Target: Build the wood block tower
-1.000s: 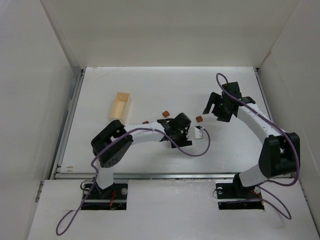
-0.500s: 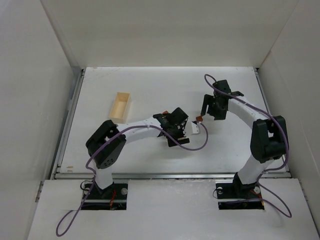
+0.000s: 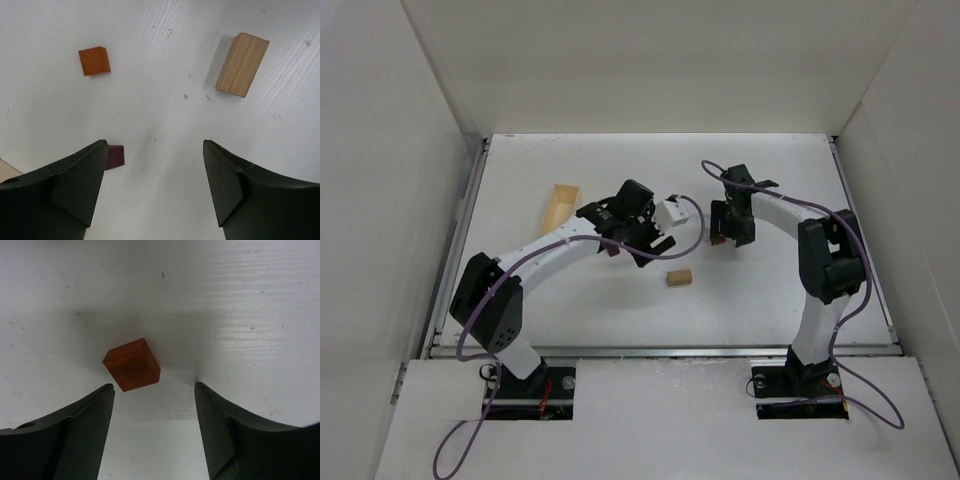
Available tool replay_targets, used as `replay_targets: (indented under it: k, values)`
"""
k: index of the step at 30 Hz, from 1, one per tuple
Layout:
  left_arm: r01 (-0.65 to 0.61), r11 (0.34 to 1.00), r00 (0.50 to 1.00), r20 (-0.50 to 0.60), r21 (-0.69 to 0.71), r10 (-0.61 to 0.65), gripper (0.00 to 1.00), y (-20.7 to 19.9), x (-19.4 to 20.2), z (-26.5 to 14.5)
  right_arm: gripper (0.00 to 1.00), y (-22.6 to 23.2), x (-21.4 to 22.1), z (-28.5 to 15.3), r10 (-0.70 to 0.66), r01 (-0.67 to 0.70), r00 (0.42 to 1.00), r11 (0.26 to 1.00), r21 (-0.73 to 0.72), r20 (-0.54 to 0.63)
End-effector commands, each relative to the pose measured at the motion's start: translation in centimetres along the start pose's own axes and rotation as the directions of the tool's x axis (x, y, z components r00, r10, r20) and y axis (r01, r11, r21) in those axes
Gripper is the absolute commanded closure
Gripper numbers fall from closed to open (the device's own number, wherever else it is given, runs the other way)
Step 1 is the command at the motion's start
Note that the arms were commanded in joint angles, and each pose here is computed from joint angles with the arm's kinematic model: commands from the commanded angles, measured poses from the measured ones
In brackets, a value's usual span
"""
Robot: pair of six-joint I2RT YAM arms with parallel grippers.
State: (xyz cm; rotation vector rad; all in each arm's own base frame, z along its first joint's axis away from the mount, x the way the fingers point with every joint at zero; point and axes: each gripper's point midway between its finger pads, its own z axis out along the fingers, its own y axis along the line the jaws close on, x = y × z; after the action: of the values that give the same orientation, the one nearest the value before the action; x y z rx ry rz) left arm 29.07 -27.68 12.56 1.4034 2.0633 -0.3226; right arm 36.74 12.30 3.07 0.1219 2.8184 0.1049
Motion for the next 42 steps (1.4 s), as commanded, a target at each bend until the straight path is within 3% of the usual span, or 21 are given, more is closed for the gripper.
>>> replay_targets:
  k: [1, 9, 12, 13, 15, 20, 24, 27, 31, 32, 35, 36, 39, 42]
  values:
    - [0.064, 0.998, 0.997, 0.042, 0.018, -0.065, 0.26, -0.1, -0.1, -1.7, 0.29, 0.5, -2.0, -0.5, -0.01, 0.01, 0.999, 1.0, 0.012, 0.048]
    - [0.083, 0.997, 0.996, 0.026, -0.001, -0.083, 0.26, 0.1, 1.1, -1.4, 0.37, 1.4, -2.4, -0.1, -0.042, 0.04, 0.998, 0.998, 0.047, 0.052]
    - [0.081, 0.997, 0.996, 0.035, -0.004, -0.081, 0.26, 0.2, 0.9, -1.4, 0.45, 1.7, -2.3, 0.0, -0.052, 0.049, 0.998, 0.998, 0.047, 0.044]
    - [0.081, 0.997, 0.996, 0.035, -0.004, -0.081, 0.26, 0.2, 0.9, -1.4, 0.54, 1.7, -2.3, 0.0, -0.052, 0.05, 0.998, 0.998, 0.047, 0.044]
    - [0.091, 0.996, 0.995, 0.035, -0.004, -0.09, 0.26, 0.2, 0.9, -1.4, 0.63, 1.7, -2.3, 0.0, -0.052, 0.05, 0.998, 0.998, 0.047, 0.044]
    - [0.105, 0.994, 0.994, 0.042, -0.012, -0.105, 0.26, 0.6, 0.8, -1.4, 0.66, 1.6, -2.0, 0.1, -0.052, 0.049, 0.998, 0.998, 0.046, 0.046]
    - [0.105, 0.994, 0.994, 0.042, -0.012, -0.105, 0.26, 0.6, 0.8, -1.4, 0.84, 1.7, -2.2, -0.3, -0.051, 0.049, 0.997, 0.998, 0.043, 0.054]
    - [0.122, 0.992, 0.992, 0.048, -0.033, -0.121, 0.26, 1.0, 0.4, -1.6, 1.0, 2.0, -2.8, -2.0, -0.047, 0.046, 0.995, 0.999, 0.016, 0.093]
    - [0.186, 0.982, 0.979, 0.1, -0.047, -0.18, 0.26, 2.1, -1.3, -2.6, 1.0, 3.3, -3.9, -6.7, -0.076, 0.096, 0.964, 0.993, -0.069, 0.256]
    - [0.21, 0.977, 0.972, 0.116, -0.044, -0.203, 0.26, 2.5, -1.8, -2.9, 1.0, 4.4, -5.3, -10.3, -0.074, 0.128, 0.92, 0.985, -0.117, 0.384]
    - [0.313, 0.95, 0.93, 0.2, 0.013, -0.309, 0.3, 4.3, -4.0, -4.4, 1.0, 6.5, -4.6, -14.5, -0.154, 0.293, 0.823, 0.94, -0.176, 0.547]
    - [0.335, 0.94, 0.911, 0.232, 0.069, -0.341, 0.31, 4.7, -4.7, -5.2, 1.0, 6.8, -4.6, -18.0, -0.168, 0.355, 0.753, 0.918, -0.178, 0.636]
    - [0.363, 0.918, 0.872, 0.29, 0.159, -0.395, 0.31, 5.5, -7.6, -6.8, 1.0, 7.7, -2.8, -21.5, -0.204, 0.465, 0.652, 0.868, -0.173, 0.73]
    - [0.32, 0.916, 0.84, 0.373, 0.243, -0.393, 0.31, 5.4, -12.2, -9.8, 1.0, 8.8, -0.8, -22.3, -0.307, 0.589, 0.562, 0.801, -0.11, 0.768]
